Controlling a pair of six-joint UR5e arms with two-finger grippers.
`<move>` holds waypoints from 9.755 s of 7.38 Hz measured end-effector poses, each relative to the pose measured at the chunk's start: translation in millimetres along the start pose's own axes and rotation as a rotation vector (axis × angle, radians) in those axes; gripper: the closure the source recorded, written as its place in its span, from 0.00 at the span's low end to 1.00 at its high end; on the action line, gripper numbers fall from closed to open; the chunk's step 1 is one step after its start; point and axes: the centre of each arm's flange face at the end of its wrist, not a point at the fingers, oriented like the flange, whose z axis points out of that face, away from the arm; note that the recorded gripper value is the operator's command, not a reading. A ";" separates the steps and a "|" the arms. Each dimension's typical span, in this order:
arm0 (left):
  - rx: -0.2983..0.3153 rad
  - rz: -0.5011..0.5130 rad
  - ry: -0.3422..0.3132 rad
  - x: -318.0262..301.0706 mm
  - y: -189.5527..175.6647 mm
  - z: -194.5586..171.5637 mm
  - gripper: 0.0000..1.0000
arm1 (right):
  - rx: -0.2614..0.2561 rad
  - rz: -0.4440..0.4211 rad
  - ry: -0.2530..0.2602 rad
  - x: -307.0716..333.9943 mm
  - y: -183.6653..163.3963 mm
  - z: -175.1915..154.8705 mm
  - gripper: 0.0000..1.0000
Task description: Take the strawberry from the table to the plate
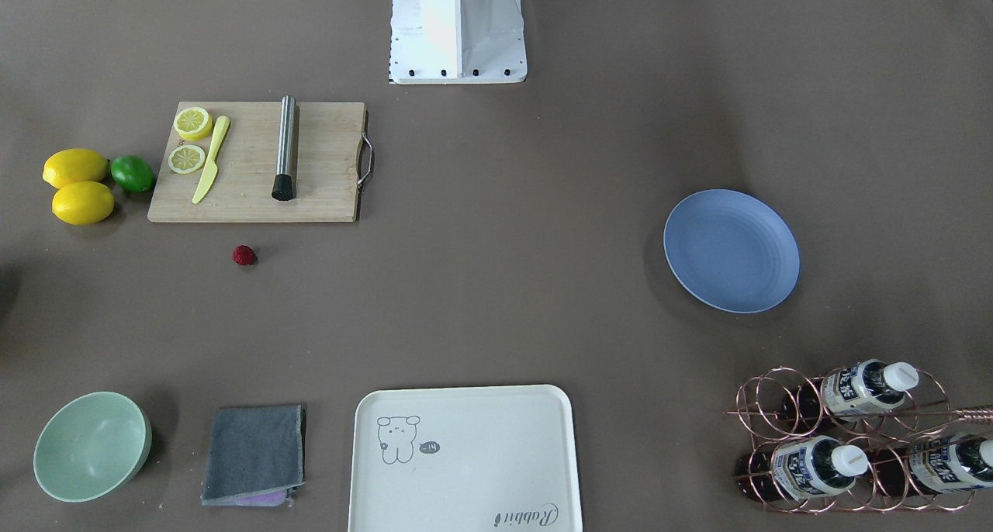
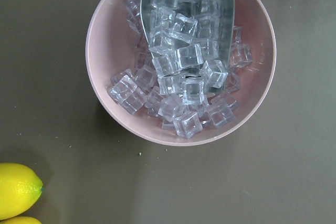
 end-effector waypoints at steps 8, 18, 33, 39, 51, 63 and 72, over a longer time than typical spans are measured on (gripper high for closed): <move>0.145 0.130 0.046 35.0 -46.3 -26.5 0.02 | 0.077 -0.094 -0.013 -6.9 -5.8 2.3 0.00; 0.087 0.107 0.217 226.3 -72.4 65.4 0.03 | 0.098 0.012 -0.054 -146.5 -47.5 60.5 0.00; 0.077 0.065 0.357 331.0 -34.8 168.7 1.00 | 0.102 0.067 -0.080 -253.2 -91.2 94.5 0.01; 0.039 -0.141 0.439 595.8 -53.0 157.6 1.00 | 0.102 0.065 -0.083 -254.0 -90.9 93.5 0.01; 0.063 -0.060 0.206 579.9 -40.7 69.7 0.02 | 0.089 0.152 -0.077 -359.6 -132.2 108.9 0.01; 0.044 0.327 -0.056 112.7 -85.6 -33.1 0.02 | 0.045 0.205 0.029 -467.9 -103.6 172.5 0.18; 0.038 0.323 -0.046 109.1 -75.9 -30.6 0.02 | 0.083 0.220 0.007 -479.3 -101.4 166.5 1.00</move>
